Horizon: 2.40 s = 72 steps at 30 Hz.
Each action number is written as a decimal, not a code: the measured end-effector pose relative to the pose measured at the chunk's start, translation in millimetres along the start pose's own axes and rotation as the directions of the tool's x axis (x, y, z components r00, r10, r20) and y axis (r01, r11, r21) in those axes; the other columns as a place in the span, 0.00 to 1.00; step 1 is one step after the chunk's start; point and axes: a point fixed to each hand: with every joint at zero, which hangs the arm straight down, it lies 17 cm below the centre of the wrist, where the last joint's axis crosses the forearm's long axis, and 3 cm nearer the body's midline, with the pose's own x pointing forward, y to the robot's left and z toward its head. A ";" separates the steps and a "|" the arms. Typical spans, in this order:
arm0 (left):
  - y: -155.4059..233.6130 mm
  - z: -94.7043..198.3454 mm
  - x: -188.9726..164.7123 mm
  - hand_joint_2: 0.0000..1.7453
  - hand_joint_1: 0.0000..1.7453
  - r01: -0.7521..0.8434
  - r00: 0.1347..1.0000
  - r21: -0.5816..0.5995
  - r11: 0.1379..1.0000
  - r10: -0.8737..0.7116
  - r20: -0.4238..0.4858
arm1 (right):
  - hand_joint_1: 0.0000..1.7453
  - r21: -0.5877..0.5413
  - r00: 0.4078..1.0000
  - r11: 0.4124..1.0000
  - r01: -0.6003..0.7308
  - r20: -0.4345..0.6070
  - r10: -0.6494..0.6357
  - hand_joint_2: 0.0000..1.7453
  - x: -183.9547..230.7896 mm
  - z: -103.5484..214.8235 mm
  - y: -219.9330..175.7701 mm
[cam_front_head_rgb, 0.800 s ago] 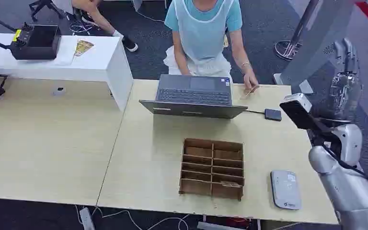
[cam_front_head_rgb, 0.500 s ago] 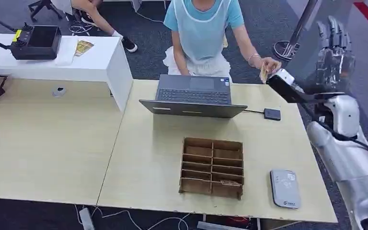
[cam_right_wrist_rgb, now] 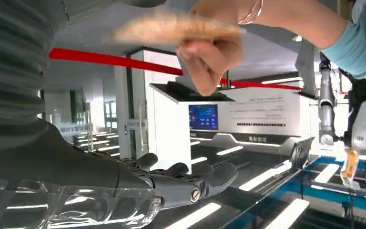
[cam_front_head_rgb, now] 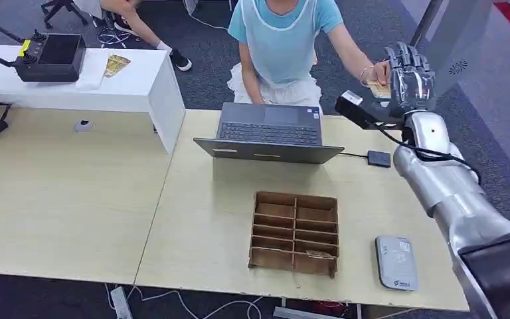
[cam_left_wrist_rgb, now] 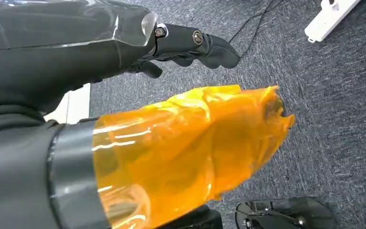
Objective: Pass the card to the sensor for recognition and then transmit it.
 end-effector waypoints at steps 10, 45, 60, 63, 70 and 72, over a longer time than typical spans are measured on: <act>-0.6 0.2 0.5 0.00 0.00 0.000 1.000 -0.003 1.000 0.000 0.005 | 1.00 0.043 0.999 0.999 0.026 -0.029 -0.025 1.00 -4.4 -3.5 9.4; -2.1 2.1 3.1 0.00 0.00 -0.001 1.000 0.002 1.000 0.001 0.023 | 1.00 -0.162 0.268 0.260 0.952 0.031 -0.963 1.00 8.2 63.7 20.8; 3.1 3.7 -21.4 0.00 0.00 0.006 0.998 0.033 0.999 -0.004 -0.061 | 1.00 -0.116 -0.276 -0.306 0.945 0.224 -0.935 1.00 -78.5 274.6 -8.9; 3.5 3.8 -24.2 0.00 0.00 0.006 0.997 0.034 0.999 -0.004 -0.077 | 1.00 -0.078 -0.289 -0.312 0.947 0.219 -0.932 1.00 -74.3 308.8 -19.7; 3.7 4.3 -30.5 0.00 0.00 0.006 0.994 0.034 0.999 -0.003 -0.111 | 1.00 -0.016 -0.255 -0.257 0.966 0.086 -0.963 1.00 -38.9 355.2 -10.7; 4.7 4.0 -32.2 0.00 0.00 0.006 0.993 0.036 0.999 -0.002 -0.118 | 1.00 -0.017 -0.245 -0.246 0.969 0.041 -0.969 1.00 -31.2 365.6 -3.5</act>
